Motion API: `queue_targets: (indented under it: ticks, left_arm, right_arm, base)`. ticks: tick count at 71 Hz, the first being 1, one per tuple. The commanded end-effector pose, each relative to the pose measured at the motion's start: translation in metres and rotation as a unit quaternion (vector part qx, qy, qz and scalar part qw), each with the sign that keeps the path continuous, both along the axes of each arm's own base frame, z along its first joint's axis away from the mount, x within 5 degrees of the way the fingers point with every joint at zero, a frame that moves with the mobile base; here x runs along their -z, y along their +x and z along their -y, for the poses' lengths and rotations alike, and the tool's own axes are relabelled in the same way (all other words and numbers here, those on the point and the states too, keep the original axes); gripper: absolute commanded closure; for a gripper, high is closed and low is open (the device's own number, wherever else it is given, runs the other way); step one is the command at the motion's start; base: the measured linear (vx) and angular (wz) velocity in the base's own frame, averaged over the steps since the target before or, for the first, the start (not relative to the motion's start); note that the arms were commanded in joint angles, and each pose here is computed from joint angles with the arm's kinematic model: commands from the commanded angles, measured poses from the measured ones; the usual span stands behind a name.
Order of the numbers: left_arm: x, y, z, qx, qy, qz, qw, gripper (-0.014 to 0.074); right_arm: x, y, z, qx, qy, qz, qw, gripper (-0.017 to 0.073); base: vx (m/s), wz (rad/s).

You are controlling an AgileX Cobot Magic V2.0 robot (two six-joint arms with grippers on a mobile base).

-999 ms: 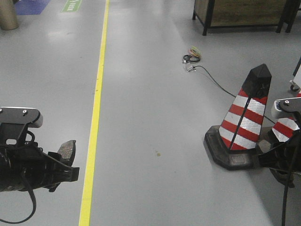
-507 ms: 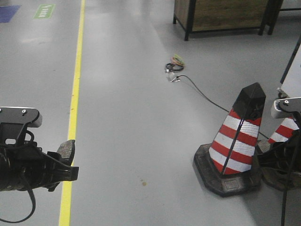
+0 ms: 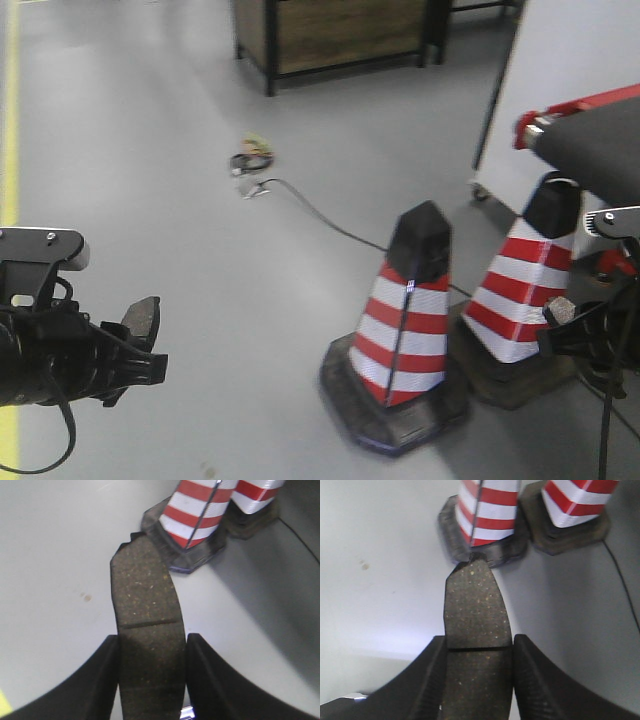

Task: Move and align brake pads A on conveyor
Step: 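Drive along the yellow floor line past the striped cones, then drive up to the dark grey conveyor belt holding both pads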

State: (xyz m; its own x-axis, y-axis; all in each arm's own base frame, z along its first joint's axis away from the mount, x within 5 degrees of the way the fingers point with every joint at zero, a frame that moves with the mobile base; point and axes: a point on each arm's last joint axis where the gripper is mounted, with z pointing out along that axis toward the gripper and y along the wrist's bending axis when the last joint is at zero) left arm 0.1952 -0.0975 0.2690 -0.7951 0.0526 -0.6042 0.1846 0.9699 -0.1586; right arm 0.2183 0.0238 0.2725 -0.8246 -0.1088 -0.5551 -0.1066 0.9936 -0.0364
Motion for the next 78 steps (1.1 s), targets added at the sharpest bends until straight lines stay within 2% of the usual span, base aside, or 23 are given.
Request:
queue_targets:
  ticks: [1,78]
  left_arm:
    - [-0.0171,0.0027,0.0029,0.004,-0.029,0.051,0.998,0.0475]
    - [-0.0171,0.0027,0.0029,0.004,-0.029,0.051,0.998,0.0475]
  right_arm:
    - [-0.0176,0.0038,-0.0003,-0.006,0.0,0.055,0.998,0.0487]
    - [-0.0175,0.0037,-0.0003,-0.006,0.0,0.054,0.999,0.0487]
  base:
    - [0.37,-0.67]
    - [0.3,-0.68]
